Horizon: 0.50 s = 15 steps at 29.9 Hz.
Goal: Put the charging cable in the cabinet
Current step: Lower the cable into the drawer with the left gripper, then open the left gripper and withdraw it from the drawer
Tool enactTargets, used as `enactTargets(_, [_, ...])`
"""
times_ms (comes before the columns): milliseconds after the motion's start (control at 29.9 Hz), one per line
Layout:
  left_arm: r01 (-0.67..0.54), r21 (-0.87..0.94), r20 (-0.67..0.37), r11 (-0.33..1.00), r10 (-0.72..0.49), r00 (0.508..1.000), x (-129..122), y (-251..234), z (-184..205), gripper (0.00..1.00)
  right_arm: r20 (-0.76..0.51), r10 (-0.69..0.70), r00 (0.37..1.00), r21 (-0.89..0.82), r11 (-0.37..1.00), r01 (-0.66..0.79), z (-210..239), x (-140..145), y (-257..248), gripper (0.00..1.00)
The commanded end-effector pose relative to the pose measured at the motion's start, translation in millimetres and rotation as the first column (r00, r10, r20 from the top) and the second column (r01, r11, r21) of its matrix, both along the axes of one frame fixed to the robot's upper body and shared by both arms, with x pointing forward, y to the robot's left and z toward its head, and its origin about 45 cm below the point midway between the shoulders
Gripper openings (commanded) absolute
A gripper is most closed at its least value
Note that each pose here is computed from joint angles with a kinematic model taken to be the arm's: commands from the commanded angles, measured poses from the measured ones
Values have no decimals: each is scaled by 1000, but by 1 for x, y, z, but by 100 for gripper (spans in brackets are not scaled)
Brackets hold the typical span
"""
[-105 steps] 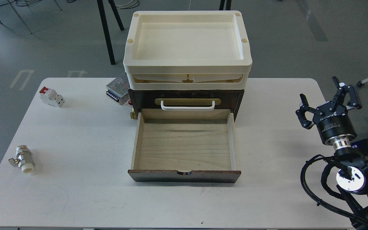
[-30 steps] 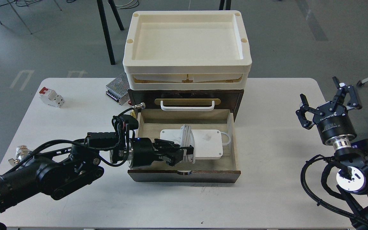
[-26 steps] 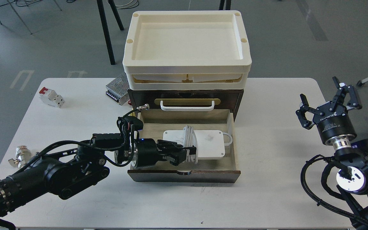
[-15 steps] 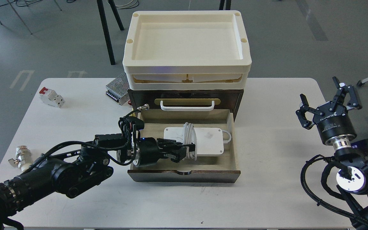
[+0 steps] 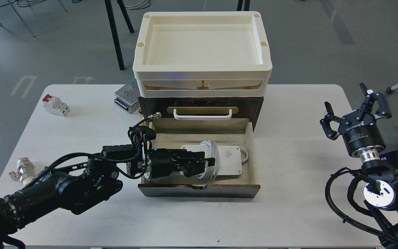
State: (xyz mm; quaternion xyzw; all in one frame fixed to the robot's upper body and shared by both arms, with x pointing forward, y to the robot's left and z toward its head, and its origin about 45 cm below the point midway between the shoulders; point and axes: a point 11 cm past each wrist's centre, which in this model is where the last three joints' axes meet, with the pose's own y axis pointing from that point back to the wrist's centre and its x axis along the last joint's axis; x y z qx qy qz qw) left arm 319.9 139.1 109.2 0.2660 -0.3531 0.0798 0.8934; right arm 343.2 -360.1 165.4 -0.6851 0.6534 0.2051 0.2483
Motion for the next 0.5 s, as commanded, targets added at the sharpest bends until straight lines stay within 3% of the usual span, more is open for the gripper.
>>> enactTargets(0, [-2,4,7,1000,2,1000,2,3,2,78,0,-1,1000,0,1000,1,0,0,0,100])
enactTargets(468, [28,4,78,1000,-29,997,-1,32,41,79,3,0,1000,1,1000,0,1,1,0,100])
